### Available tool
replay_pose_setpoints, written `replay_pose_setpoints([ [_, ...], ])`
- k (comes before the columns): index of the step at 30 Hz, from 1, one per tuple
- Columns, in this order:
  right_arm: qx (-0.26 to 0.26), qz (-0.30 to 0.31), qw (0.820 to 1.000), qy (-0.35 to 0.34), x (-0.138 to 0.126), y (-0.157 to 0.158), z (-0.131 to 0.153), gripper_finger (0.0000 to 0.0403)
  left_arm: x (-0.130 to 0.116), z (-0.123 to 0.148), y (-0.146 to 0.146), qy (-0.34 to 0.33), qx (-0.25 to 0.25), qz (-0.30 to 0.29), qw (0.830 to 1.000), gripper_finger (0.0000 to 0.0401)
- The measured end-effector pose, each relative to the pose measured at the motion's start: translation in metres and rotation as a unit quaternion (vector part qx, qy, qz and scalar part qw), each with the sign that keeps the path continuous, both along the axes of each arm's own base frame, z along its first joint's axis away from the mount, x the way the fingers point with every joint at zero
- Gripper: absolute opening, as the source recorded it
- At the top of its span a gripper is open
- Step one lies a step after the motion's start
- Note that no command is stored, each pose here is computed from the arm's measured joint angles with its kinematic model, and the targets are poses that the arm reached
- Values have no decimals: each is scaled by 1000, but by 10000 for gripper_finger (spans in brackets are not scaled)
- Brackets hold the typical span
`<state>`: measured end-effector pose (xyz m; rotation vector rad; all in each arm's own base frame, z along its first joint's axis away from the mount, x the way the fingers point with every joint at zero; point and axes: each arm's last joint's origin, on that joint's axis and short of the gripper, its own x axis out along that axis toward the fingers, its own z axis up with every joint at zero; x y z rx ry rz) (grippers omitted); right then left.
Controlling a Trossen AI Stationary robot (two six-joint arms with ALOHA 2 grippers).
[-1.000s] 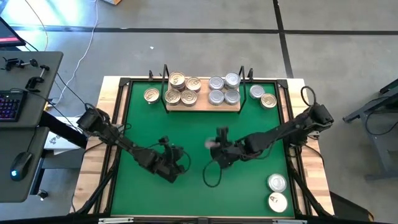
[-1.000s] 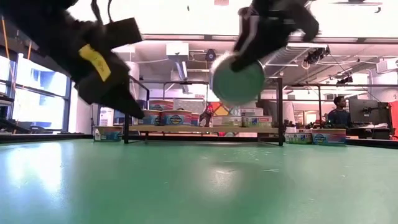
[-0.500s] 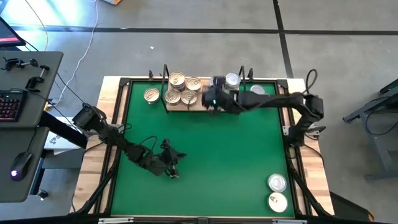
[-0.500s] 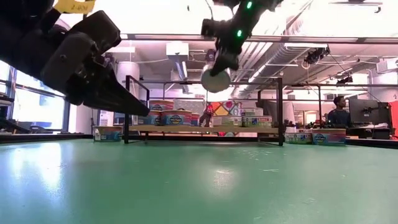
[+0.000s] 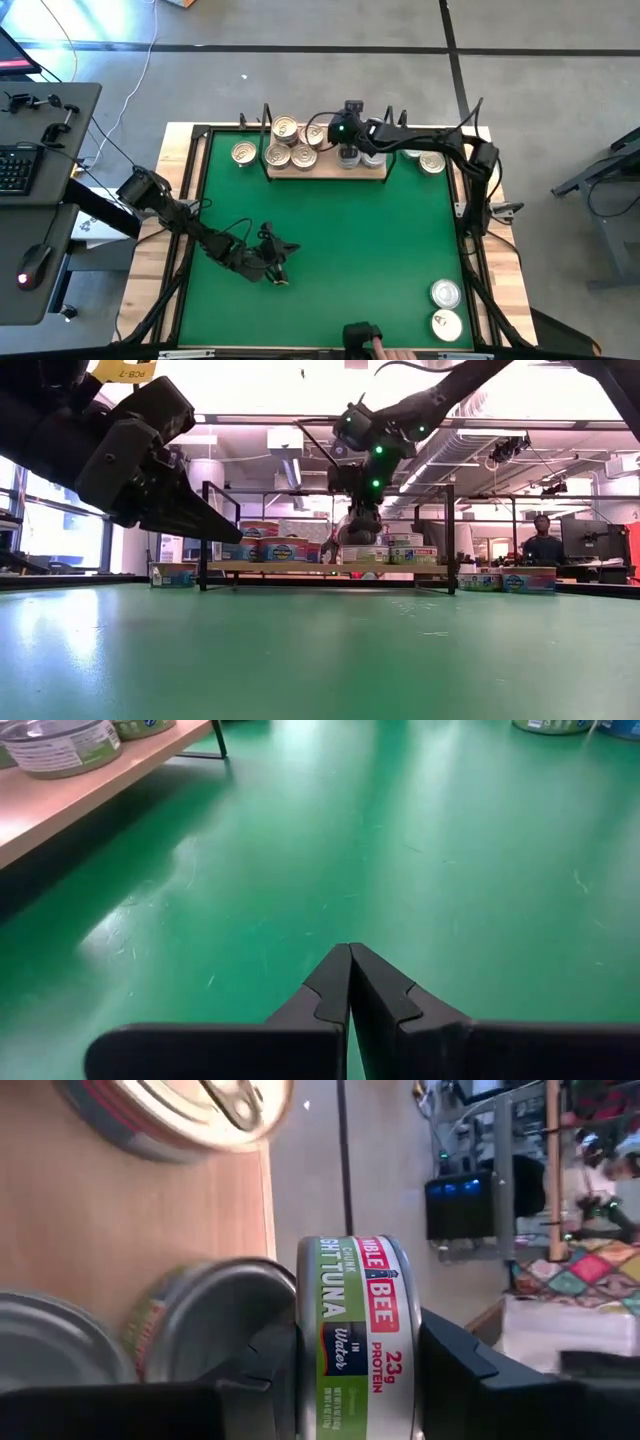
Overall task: Stack canned seafood by type on shelf
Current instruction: Stack the green white tuna can on top of the other green white tuna can on the shelf, then stack the blue pink tuna can on top of the other blue pink tuna can on the shelf
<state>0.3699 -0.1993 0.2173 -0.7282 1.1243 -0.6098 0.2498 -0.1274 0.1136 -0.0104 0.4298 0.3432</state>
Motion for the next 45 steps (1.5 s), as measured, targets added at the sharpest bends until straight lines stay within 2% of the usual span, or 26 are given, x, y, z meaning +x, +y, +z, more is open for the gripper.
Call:
replay_pose_setpoints([
  [7,12,-8,1000,13,-7,-6,-1,127,0,0,0,-1,-4,2,1000,0],
  [13,28,1,999,30,-6,-1,-7,191,0,0,0,-4,-10,5,1000,0],
  [16,29,5,999,34,-5,3,-6,207,0,0,0,-4,-10,5,1000,0],
  [25,36,21,997,61,-6,11,-6,214,0,0,0,-4,-11,5,1000,0],
  [33,48,42,997,45,-11,21,13,215,0,0,0,-5,-11,5,1000,0],
  [36,54,38,998,13,-12,31,25,215,0,0,0,-5,-11,5,1000,0],
  [40,116,29,991,-65,-14,54,42,203,0,0,0,-5,-11,5,1000,0],
  [43,198,45,973,-107,-14,83,51,184,0,0,0,-5,-11,5,1000,0],
  [45,244,63,962,-104,-11,109,50,168,0,0,-1,-5,-11,4,1000,0],
])
